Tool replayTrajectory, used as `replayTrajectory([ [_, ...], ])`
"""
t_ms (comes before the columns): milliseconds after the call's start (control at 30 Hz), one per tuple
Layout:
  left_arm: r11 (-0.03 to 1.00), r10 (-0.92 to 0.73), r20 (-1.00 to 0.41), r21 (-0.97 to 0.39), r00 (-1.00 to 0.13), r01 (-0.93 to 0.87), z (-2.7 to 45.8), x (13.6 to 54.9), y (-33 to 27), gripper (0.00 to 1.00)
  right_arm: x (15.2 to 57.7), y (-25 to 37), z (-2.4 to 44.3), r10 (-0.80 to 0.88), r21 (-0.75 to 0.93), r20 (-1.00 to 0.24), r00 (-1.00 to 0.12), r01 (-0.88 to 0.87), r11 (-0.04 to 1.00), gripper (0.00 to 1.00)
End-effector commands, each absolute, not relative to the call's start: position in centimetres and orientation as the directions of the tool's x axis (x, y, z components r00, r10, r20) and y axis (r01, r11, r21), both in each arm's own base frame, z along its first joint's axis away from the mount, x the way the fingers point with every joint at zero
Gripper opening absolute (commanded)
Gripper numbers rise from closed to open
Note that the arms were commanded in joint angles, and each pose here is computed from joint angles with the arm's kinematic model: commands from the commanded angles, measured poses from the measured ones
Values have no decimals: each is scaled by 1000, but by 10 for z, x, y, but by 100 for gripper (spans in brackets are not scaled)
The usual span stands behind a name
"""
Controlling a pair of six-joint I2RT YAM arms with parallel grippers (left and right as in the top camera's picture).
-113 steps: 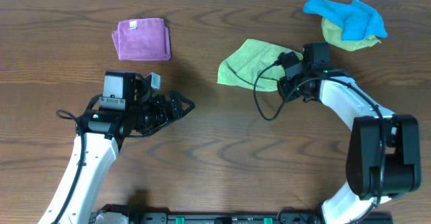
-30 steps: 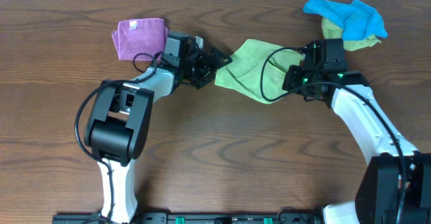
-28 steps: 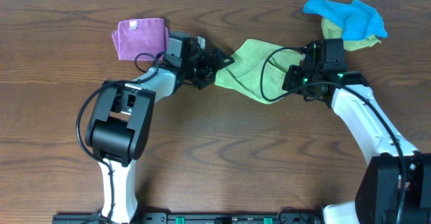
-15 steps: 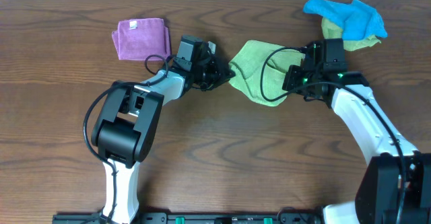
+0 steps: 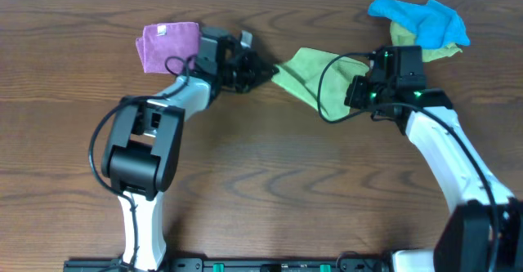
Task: Fold the cloth
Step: 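Lift the green cloth with both grippers and pull it away from the robot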
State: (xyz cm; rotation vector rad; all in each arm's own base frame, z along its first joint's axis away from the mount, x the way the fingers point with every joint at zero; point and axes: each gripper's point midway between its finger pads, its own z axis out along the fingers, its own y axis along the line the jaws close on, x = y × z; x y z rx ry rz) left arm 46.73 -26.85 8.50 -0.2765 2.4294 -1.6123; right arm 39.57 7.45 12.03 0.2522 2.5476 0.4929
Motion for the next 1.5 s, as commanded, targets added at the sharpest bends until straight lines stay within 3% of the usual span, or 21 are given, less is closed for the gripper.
replayTrajectory([
  [0, 315, -287, -149, -948, -946, 54, 153, 485, -259, 6, 401, 79, 156, 280, 417, -546, -790, 34, 908, 1],
  [200, 276, -341, -254, -947, -905, 162, 227, 503, -240, 6, 413, 80, 186, 320, 451, -618, -718, 10, 892, 1],
  [400, 259, -384, -294, -944, -875, 204, 266, 513, -227, 6, 432, 83, 211, 372, 496, -678, -634, -21, 868, 1],
  [567, 279, -442, -295, -943, -847, 182, 267, 525, -217, 6, 451, 78, 230, 400, 496, -735, -548, -33, 868, 1],
  [1067, 367, -572, -347, -919, -743, 147, 258, 554, -195, 6, 536, 76, 234, 313, 397, -784, -536, -47, 916, 1],
  [1300, 346, -535, -375, -915, -757, 209, 274, 551, -191, 5, 545, 72, 255, 270, 347, -819, -506, -63, 936, 1],
  [1467, 308, -456, -361, -921, -814, 236, 276, 537, -199, 6, 533, 72, 241, 243, 330, -781, -575, -50, 942, 1],
])
